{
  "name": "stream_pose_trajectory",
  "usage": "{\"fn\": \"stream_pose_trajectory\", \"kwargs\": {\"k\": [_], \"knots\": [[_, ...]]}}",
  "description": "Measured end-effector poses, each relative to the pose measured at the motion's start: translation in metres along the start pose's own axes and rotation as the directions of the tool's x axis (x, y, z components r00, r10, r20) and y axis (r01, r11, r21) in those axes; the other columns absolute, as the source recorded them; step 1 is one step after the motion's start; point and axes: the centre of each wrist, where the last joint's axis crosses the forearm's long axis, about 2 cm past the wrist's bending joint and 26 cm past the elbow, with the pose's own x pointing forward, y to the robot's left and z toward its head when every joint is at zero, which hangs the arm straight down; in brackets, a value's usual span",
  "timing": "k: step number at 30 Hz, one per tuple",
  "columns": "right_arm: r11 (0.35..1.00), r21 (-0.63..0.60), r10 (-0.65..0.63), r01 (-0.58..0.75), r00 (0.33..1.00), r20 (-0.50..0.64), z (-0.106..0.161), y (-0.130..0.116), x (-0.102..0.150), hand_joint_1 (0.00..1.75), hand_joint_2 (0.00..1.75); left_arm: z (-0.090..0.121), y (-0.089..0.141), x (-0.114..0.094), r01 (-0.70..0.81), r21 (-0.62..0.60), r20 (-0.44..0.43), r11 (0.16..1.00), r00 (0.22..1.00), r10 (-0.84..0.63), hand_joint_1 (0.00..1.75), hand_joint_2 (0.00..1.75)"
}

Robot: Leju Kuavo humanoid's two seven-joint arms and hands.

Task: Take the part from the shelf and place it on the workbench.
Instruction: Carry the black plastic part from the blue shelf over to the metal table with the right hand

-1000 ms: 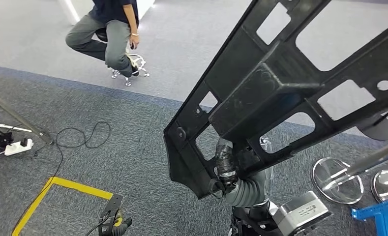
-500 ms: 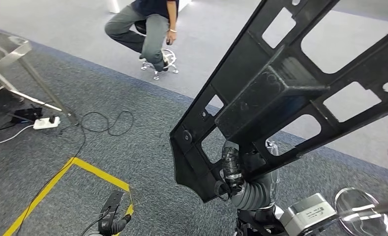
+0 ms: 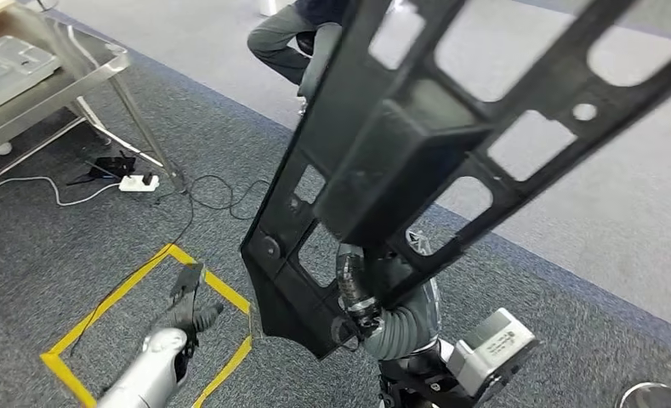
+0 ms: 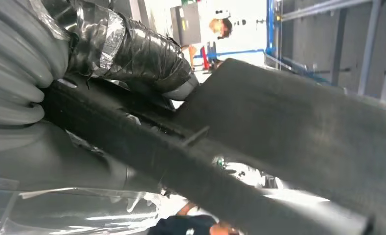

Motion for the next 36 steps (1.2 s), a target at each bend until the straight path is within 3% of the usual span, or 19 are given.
{"fn": "stream_pose_trajectory", "kwargs": {"k": [11,36], "knots": [[0.998,0.059,-0.012,0.010,1.000,0.024,-0.004,0.012,-0.007,1.75,1.75,0.000,0.002,0.010,-0.054,-0.011,0.048,0.998,0.997,0.054,0.00,1.75],[0.997,0.074,0.027,-0.026,1.000,-0.006,0.000,0.021,-0.022,1.75,1.75,-0.003,0.007,0.000,-0.060,-0.005,0.033,0.998,0.998,0.060,0.00,1.75]]}}
